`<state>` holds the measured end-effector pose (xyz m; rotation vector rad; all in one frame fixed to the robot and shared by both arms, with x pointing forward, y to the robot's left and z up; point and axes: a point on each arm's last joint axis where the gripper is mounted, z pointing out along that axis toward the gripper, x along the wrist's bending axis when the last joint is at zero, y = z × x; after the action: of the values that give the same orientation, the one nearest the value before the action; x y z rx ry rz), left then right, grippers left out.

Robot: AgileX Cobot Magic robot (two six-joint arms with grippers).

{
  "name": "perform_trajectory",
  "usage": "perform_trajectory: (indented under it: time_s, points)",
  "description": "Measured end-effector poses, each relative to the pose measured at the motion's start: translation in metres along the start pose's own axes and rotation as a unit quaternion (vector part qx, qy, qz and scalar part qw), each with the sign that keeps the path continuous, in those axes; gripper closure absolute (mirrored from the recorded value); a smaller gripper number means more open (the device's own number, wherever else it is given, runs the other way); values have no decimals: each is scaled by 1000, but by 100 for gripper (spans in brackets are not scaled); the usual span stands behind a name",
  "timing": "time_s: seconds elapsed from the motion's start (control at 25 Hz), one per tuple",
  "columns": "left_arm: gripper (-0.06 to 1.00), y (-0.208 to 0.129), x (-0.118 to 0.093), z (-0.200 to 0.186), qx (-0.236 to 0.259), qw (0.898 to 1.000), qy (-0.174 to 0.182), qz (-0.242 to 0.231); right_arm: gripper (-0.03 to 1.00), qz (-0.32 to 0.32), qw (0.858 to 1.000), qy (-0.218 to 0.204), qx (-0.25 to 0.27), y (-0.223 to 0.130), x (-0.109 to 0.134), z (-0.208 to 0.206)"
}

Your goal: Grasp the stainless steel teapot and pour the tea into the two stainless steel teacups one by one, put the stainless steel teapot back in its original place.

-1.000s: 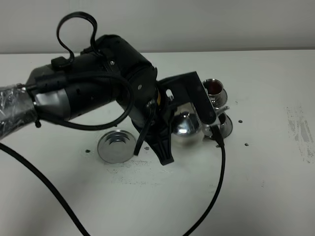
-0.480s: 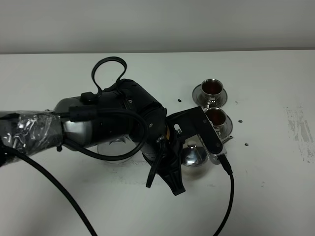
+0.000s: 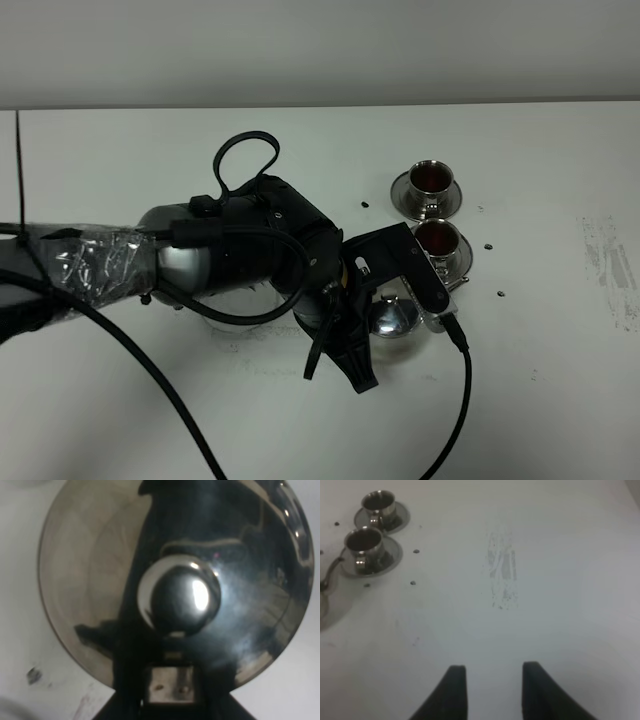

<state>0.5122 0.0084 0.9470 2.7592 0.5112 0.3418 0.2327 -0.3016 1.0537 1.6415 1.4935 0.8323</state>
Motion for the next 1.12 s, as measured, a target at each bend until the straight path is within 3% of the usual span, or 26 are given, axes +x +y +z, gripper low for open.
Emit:
perform_trajectory:
  time_s: [0.16,0.4,0.72,0.84,1.12]
  points:
    - [74,-6,18,-38,3,1000,25,-11,68,0,1000,0,0,0,0,0]
    - [74,-35,58,-81,5,993,79,-90,68,0,1000,0,0,0,0,0]
    - [74,-86,85,-83,26,980,97,-173,68,0,1000,0,0,0,0,0]
    - [74,-94,90,-79,25,974,98,-204,68,0,1000,0,0,0,0,0]
    - [74,-97,91,-52,40,970,72,-227,68,0,1000,0,0,0,0,0]
